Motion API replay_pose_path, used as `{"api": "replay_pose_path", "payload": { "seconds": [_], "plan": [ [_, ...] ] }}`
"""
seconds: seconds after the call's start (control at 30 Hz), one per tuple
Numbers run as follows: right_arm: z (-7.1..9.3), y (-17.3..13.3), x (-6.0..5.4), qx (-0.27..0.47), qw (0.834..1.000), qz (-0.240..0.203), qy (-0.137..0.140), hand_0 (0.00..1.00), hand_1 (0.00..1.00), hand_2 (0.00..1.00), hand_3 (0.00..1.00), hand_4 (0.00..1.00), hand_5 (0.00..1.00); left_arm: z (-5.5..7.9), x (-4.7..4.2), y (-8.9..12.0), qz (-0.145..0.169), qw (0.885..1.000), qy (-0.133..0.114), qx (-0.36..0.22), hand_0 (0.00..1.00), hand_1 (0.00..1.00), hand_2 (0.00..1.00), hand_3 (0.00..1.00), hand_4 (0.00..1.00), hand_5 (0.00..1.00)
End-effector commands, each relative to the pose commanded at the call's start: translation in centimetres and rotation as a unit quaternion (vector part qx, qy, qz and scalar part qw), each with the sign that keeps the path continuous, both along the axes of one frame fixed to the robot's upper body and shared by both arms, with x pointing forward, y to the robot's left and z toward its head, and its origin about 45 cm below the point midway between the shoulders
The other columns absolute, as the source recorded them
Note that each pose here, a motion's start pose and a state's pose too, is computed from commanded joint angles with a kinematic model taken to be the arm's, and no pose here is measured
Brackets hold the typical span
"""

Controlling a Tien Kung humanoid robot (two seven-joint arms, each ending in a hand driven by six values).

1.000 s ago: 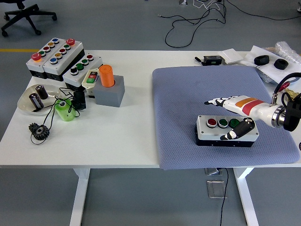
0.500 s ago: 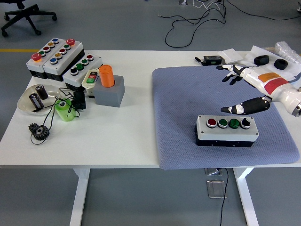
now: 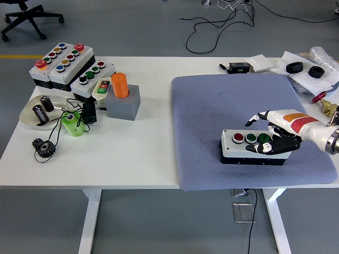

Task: Pick up the button,place it on the desk,press the button,press the button

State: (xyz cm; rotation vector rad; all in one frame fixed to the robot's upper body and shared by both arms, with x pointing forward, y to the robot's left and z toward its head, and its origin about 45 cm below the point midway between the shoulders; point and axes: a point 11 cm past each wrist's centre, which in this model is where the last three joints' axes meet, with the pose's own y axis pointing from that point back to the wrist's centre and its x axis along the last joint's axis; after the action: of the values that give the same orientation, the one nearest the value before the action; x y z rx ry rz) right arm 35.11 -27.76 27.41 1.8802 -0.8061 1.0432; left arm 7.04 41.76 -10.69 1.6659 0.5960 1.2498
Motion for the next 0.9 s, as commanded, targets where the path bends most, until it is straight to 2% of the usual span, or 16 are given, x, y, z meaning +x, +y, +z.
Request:
{"api": "replay_pose_path", "payload": {
  "seconds": [0.23,0.9],
  "plan": [
    [-1.0,-0.5,0.2,-0.014,1.000,-0.009,0.011,0.111,0.002,0.002,0.739,0.850,0.739,0.0,0.05,0.0,-0.001,1.000,0.000,0.000,0.602,0.520,0.476,0.470,0.283,0.979],
    [-1.9,-1.1,0.1,-0.020,0.999,-0.016,0.021,0.110,0.002,0.002,0.734,0.842,0.775,0.0,-0.05,0.0,-0.001,1.000,0.001,0.000,0.603,0.520,0.476,0.470,0.283,0.980]
  ]
}}
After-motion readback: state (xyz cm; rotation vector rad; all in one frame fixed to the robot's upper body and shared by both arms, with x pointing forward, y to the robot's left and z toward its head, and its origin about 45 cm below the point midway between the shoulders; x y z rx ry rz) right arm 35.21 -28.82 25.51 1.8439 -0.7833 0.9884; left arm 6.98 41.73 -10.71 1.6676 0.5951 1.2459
